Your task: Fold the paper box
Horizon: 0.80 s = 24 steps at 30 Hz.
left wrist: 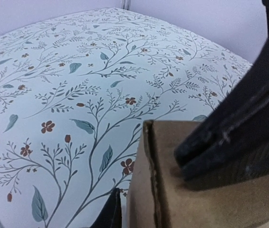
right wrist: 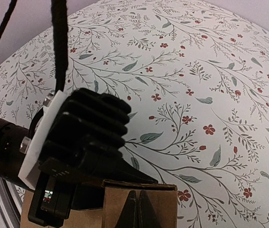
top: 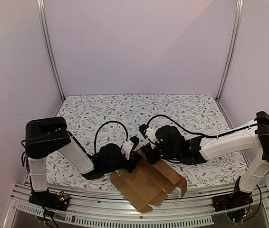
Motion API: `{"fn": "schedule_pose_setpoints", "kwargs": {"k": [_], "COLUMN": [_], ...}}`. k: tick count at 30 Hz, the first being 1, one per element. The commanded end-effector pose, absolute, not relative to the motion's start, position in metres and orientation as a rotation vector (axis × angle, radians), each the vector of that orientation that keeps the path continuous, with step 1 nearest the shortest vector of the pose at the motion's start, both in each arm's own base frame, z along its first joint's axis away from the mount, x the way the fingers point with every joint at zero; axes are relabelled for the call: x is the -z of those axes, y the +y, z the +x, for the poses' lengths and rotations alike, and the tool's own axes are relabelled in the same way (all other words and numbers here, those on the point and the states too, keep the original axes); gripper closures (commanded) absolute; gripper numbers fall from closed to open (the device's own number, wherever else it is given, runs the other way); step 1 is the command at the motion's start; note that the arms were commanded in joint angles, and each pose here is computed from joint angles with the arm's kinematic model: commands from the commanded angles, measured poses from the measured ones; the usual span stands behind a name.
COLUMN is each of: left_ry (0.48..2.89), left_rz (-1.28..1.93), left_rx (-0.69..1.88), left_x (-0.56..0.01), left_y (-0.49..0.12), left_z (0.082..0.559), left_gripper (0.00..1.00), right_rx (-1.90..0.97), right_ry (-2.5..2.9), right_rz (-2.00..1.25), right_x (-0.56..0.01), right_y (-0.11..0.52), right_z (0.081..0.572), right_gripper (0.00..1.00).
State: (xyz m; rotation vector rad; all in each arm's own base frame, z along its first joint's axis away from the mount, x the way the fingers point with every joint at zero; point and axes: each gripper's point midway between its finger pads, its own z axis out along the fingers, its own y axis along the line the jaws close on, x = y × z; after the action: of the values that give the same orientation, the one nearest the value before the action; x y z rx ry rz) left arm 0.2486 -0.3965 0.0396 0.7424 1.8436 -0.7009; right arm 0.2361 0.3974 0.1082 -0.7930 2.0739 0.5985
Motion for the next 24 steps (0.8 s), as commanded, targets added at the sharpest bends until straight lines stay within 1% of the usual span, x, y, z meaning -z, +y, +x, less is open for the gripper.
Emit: {"fn": "schedule_pose_setpoints", "kwargs": {"k": [1,3,16,24], "left_ry": [1.810,1.807,1.827,1.845], "left_rz": [0.719,0.725,0.677,0.592], "left_rx": [0.739,0.742,0.679,0.578], "left_x": [-0.046,-0.046,-0.045,-0.048], "left_y": [-0.401,-0.403,-0.391,-0.368], "left_z": [0.256,0.256,0.261,0.269], "left_gripper": [0.91,1.00,1.00,1.00], "right_rx": [-0.597,-0.602,-0.601,-0.535], "right_ry": [2.124,2.126,2.109,2.048], "right_rz": [-0.810,-0.806,-0.776,-0.772], "right_x": [-0.095,-0.095,-0.108,-0.149], "right_y": [0.389,0.389,0.388,0.370], "right_z": [0.229,0.228,0.232,0.234], "right_gripper": [1.00,1.00,1.00,0.83]}}
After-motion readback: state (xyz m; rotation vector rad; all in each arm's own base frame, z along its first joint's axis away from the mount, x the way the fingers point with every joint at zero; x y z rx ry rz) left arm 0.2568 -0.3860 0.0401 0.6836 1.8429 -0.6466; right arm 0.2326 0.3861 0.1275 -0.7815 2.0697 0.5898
